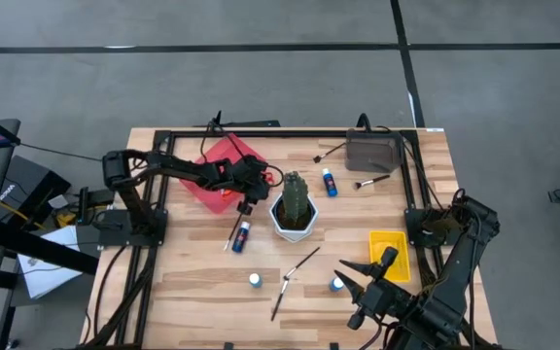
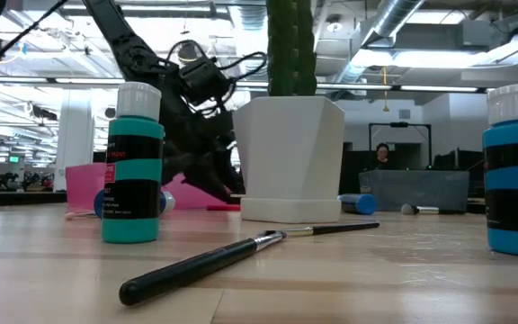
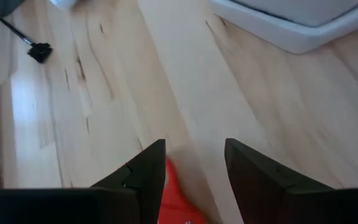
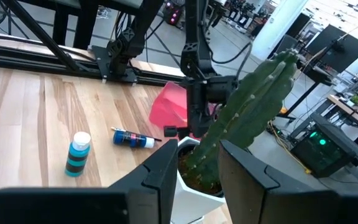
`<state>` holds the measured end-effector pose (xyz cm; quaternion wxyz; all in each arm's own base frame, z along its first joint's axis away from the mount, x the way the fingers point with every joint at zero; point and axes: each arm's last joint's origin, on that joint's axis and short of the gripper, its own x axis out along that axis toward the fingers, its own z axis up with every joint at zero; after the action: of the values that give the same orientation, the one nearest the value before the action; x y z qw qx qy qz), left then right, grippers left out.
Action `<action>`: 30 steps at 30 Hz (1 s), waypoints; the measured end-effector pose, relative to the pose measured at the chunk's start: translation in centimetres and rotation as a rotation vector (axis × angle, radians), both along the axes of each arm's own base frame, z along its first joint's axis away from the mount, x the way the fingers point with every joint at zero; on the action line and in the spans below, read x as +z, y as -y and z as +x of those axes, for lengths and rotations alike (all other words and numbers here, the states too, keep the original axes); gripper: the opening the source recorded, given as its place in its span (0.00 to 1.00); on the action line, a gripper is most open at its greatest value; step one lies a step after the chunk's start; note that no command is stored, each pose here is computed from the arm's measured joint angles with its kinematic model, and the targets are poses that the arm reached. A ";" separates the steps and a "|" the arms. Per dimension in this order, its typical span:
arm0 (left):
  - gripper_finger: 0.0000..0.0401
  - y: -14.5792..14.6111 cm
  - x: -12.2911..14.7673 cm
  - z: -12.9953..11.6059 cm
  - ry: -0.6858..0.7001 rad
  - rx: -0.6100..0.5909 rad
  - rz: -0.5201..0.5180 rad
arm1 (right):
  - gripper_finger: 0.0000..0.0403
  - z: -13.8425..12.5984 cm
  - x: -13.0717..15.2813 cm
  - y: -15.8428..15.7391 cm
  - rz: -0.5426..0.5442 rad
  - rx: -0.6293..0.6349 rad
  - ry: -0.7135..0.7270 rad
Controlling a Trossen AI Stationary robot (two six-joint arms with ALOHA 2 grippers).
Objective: Pick & Place Paint Supplies
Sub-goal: Put the red scissors into the pink bin
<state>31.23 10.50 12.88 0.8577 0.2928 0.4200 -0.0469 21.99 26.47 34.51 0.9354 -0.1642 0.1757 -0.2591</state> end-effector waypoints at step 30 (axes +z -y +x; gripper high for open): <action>0.33 -1.9 0.2 1.0 -0.044 0.252 -0.119 | 0.27 0.0 -0.1 -0.1 0.030 0.002 -0.025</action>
<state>32.28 12.37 13.06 0.8633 0.1853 0.4685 0.0300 22.02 26.55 34.41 0.9358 -0.1535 0.1912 -0.2533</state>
